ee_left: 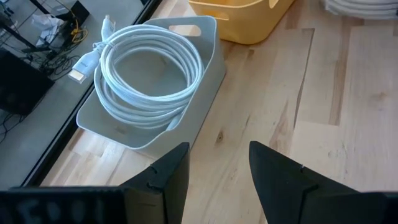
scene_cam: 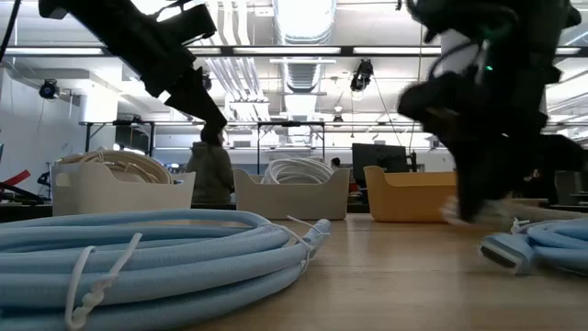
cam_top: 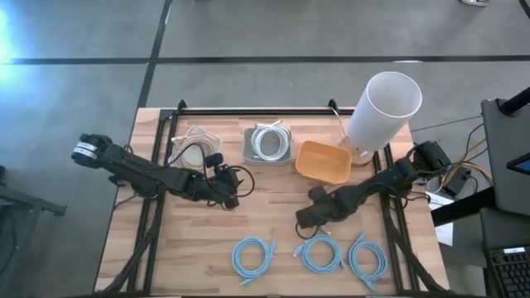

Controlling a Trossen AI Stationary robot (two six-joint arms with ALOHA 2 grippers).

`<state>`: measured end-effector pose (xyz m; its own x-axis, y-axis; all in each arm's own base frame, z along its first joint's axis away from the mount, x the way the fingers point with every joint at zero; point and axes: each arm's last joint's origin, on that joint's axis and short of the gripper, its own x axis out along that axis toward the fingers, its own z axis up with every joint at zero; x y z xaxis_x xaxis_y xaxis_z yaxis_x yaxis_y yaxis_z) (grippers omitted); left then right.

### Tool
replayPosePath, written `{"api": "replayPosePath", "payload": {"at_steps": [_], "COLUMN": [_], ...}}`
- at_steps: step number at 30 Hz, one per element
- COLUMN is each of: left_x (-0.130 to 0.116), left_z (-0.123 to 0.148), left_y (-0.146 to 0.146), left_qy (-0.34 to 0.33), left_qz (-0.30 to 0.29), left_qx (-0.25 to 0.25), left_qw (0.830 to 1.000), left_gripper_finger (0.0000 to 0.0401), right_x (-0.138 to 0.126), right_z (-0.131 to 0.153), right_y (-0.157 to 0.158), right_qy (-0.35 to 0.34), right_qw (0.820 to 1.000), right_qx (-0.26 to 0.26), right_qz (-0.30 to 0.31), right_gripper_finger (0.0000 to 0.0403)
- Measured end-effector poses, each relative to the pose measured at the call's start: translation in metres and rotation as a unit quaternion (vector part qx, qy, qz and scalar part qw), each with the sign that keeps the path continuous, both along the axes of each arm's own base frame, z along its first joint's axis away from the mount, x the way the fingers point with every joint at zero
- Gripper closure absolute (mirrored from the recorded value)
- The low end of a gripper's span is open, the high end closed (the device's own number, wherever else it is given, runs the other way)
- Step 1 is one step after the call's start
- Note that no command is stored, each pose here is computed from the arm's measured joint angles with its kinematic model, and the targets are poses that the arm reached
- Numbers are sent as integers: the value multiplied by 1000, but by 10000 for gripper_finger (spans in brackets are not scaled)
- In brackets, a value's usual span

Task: Sort HDMI cables
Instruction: Put the brown HDMI cable into the white bin

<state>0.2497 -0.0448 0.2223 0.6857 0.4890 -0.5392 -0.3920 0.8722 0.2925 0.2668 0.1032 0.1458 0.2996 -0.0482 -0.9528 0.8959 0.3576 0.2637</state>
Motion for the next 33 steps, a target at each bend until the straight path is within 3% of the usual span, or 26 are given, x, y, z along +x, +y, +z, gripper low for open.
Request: {"api": "replayPosePath", "payload": {"at_steps": [6, 9, 12, 17, 20, 24, 28, 33], "left_x": [0, 0, 0, 0, 0, 2, 10, 20], "left_z": [0, 0, 0, 0, 0, 1, 8, 24], "left_y": [0, 0, 0, 0, 0, -3, -8, -14], "left_qy": [0, 0, 0, 3, 0, -16, -55, -132], "left_qz": [1, 1, 1, -4, -5, -21, -78, -168], "left_qx": [-1, -1, -1, 3, -10, -48, -86, -102], "left_qw": [1000, 1000, 1000, 1000, 1000, 998, 992, 972], "left_gripper_finger": [229, 229, 229, 229, 229, 229, 229, 229], "right_x": [25, 36, 47, 59, 63, 66, 66, 70], "right_z": [29, 47, 68, 95, 103, 104, 92, 81], "right_y": [12, 15, 20, 21, 16, 5, -7, -14], "right_qy": [-82, -117, -146, -160, -149, -129, -106, -115], "right_qw": [989, 974, 944, 880, 854, 847, 850, 834], "right_qx": [-40, -90, -156, -250, -317, -377, -386, -402], "right_qz": [115, 172, 250, 372, 384, 352, 343, 359], "right_gripper_finger": [366, 366, 365, 365, 365, 365, 365, 365]}}
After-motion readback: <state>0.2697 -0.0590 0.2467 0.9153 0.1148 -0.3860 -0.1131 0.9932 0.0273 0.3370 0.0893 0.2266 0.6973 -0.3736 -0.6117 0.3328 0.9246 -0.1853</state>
